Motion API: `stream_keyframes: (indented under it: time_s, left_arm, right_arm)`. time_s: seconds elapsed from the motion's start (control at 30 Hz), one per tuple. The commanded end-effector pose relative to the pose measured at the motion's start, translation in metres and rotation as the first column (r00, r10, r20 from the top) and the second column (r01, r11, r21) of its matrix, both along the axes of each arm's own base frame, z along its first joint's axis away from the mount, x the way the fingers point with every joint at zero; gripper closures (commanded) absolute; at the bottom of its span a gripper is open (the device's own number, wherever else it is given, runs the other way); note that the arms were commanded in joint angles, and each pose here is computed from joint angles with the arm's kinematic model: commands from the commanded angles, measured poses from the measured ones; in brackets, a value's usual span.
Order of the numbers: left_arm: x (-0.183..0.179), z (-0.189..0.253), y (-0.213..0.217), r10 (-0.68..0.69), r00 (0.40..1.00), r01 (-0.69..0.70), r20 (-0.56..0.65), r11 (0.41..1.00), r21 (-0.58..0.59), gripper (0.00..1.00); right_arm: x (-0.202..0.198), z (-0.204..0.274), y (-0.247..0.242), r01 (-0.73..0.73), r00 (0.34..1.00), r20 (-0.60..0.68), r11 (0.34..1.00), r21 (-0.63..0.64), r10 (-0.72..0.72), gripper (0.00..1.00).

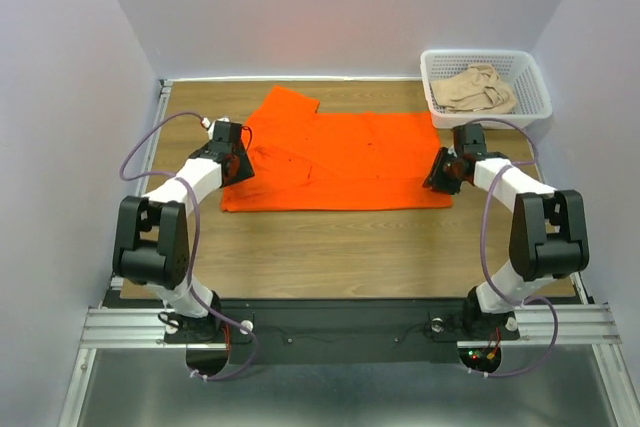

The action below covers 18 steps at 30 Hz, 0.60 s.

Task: Fold and stack the t-shirts
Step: Fold the tshirt

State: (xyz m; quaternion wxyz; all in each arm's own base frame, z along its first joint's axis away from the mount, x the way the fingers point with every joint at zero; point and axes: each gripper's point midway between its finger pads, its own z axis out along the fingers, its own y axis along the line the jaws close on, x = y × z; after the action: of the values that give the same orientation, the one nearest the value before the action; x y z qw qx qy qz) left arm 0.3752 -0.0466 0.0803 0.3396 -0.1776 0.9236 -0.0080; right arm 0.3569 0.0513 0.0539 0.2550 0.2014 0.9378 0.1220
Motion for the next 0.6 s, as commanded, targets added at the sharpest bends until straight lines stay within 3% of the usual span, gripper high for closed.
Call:
stream_keyframes:
  time_s: [0.0,0.23,0.57]
  left_arm:
    - [0.017,0.0,-0.007,-0.034,0.999,0.033,0.014,0.999,0.023,0.47]
    - [-0.029,-0.058,0.017,0.07,0.982,-0.058,-0.176,0.996,0.07,0.57]
    - [-0.098,-0.067,0.045,0.176,0.945,-0.177,-0.276,0.984,0.022,0.57]
  right_arm:
    - [0.014,0.002,0.002,-0.037,0.999,0.013,0.998,-0.054,0.038,0.61]
    - [-0.025,-0.034,0.012,-0.083,0.988,-0.134,0.997,-0.01,0.081,0.57]
    - [-0.101,-0.056,0.016,-0.085,0.938,-0.332,0.995,0.047,0.095,0.48]
